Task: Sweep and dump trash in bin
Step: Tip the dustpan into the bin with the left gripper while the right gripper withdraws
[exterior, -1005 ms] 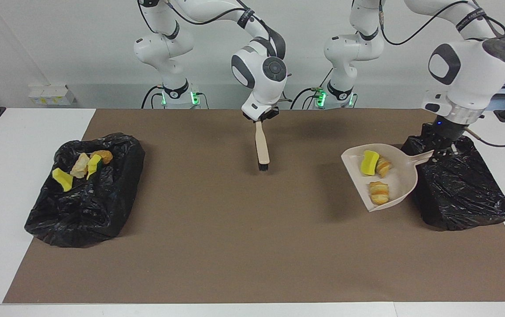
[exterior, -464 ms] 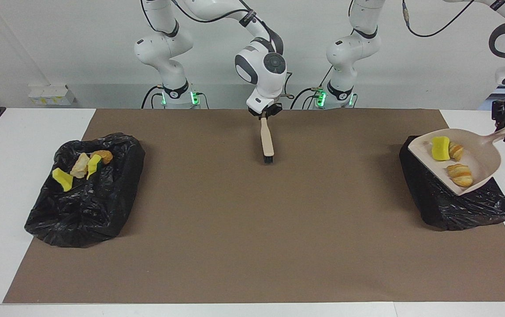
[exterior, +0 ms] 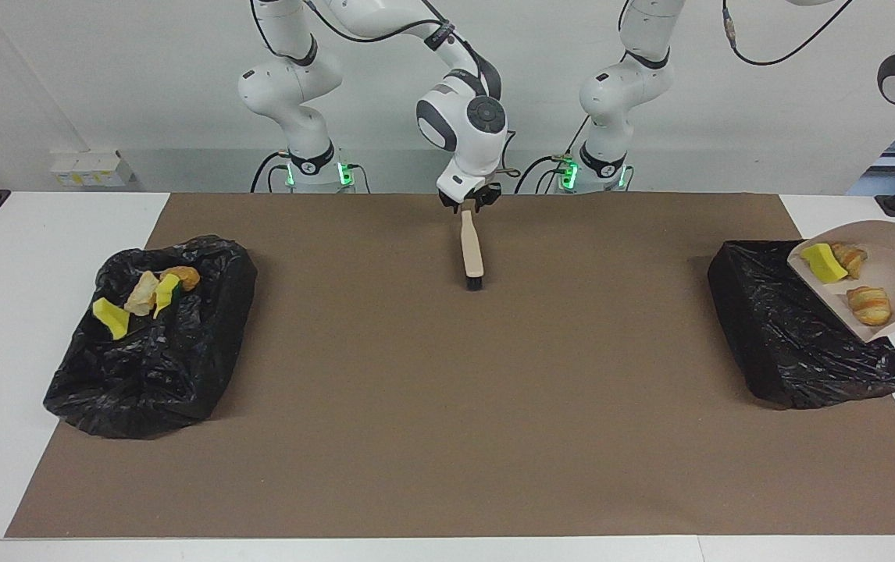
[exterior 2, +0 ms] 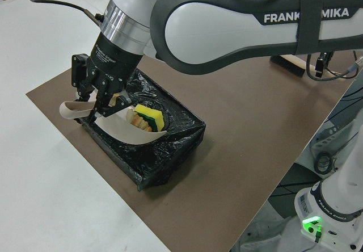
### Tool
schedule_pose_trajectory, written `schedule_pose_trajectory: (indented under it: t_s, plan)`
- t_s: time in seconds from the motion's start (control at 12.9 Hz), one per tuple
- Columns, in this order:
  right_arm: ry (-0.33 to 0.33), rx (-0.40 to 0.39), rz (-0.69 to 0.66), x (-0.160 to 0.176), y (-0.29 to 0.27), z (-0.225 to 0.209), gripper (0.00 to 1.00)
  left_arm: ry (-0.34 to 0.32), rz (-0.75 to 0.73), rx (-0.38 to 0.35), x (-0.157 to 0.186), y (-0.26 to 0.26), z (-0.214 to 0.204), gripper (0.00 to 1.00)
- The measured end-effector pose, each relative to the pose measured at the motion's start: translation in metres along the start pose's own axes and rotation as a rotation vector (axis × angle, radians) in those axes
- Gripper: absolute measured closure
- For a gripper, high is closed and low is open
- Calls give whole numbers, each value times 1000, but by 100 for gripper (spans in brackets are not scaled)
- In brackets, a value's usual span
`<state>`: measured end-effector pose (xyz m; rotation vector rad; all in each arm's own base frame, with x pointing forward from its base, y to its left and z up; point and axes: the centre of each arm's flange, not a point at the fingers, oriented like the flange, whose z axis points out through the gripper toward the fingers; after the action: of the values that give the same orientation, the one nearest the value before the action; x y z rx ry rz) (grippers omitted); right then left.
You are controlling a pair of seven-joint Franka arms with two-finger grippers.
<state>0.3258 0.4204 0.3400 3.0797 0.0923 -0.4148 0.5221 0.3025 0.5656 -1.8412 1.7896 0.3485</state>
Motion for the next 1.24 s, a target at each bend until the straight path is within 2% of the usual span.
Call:
schedule_pose_trajectory:
  t_s: [0.15,0.23,0.39,0.62,0.77,0.85,1.08,1.24]
  plan:
    - [13,14,19,17,5,-36,3,-74,8,-8,3,-3,-3,69]
    - [19,9,20,30,15,-60,0,-112,10,-11,4,-5,-4,69]
    - [34,-16,-17,55,45,-109,0,-177,26,-11,6,-8,-8,69]
    - [83,-37,-74,92,101,-156,0,-204,30,6,6,-13,-23,69]
    - [131,-51,-99,116,141,-179,0,-207,19,-11,5,-11,-40,69]
    - [146,-54,-113,126,162,-188,0,-187,8,-26,14,-12,-48,69]
    - [159,-53,-108,144,223,-222,0,2,-88,-83,49,-14,-56,69]
    - [160,-49,-99,145,252,-243,0,97,-136,-136,61,-10,-54,69]
